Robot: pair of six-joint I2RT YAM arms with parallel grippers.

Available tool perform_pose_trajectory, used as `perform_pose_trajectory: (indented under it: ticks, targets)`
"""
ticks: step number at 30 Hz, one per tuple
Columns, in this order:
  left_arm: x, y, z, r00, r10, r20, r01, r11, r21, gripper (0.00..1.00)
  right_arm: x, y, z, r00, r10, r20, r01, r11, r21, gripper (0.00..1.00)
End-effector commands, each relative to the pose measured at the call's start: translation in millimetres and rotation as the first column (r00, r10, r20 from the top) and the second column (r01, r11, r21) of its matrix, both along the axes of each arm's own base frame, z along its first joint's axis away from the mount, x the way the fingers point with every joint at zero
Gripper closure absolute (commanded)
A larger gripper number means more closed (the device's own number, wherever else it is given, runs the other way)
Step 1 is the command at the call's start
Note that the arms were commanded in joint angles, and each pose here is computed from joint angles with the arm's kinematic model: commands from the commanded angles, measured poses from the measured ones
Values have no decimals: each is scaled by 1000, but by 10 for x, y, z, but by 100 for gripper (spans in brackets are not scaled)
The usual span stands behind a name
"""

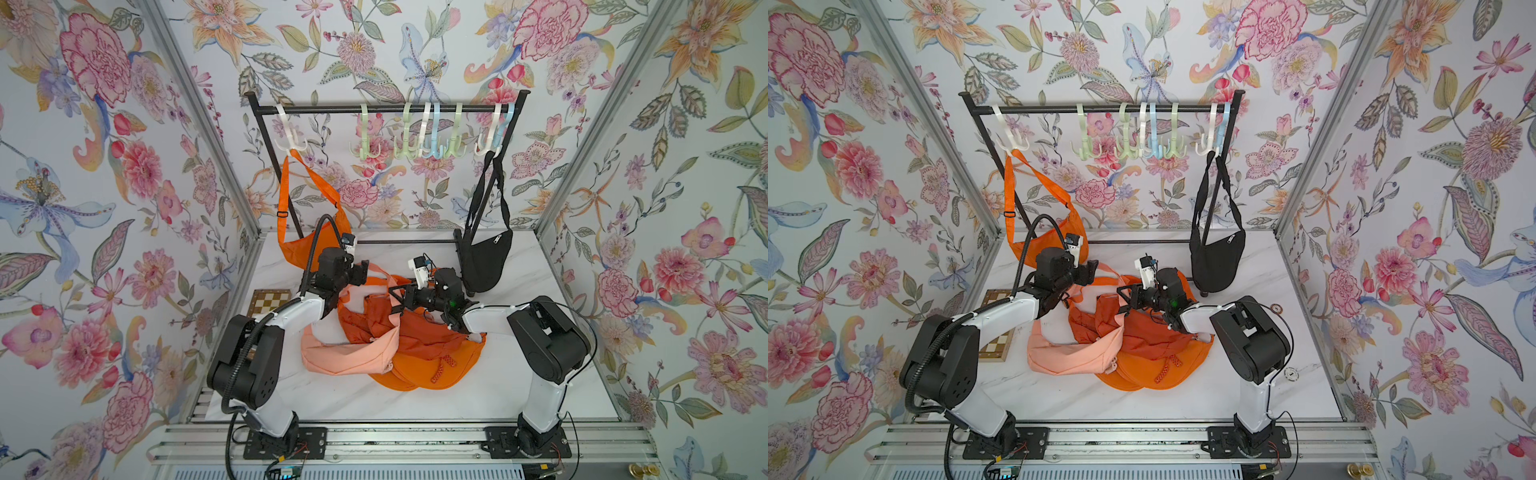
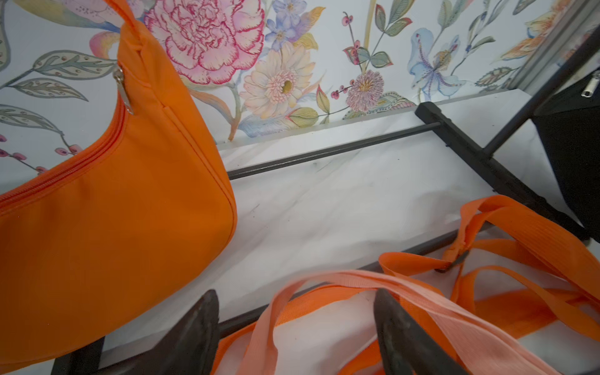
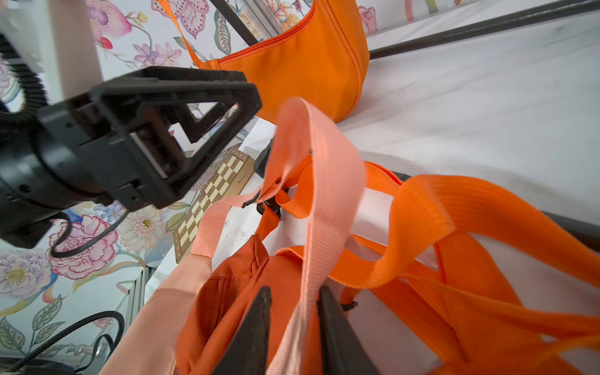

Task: Take the bag off the hook
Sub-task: Place the bag inside the bag, then pick up the bag from the hook.

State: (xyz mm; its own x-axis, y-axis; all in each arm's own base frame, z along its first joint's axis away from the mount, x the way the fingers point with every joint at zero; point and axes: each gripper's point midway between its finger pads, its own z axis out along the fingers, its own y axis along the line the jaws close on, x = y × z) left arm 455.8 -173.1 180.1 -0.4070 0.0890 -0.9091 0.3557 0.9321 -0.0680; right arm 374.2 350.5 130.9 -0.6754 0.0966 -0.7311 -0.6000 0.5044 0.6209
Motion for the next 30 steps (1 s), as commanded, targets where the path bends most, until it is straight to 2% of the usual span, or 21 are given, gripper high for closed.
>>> perform_pose_trajectory:
  ticks: [1,5,9,14,18,22,30]
  targets:
    - [-291,-45,171,997,-73,-19,71,996,-62,23,75,6,135,999,-13,48,14,1000,-21,71]
    - [-424,130,448,999,-11,39,13,999,-45,23,58,49,259,996,-8,92,13,998,-62,68]
    - [-447,498,887,973,154,169,-158,987,15,24,-7,84,523,989,4,151,7,997,-73,60]
    - [-460,907,1471,888,306,344,-344,938,53,24,-50,39,940,967,14,254,15,994,-110,41]
    - [-347,1203,1802,829,397,394,-431,902,-1,24,-42,-22,1294,946,9,324,38,990,-138,30]
    - [-207,1427,2009,780,458,427,-494,869,-30,24,-52,-72,1563,926,3,379,57,988,-145,27]
    - [210,1948,2235,644,574,506,-664,748,-3,23,-268,56,1856,895,56,443,11,989,-148,25]
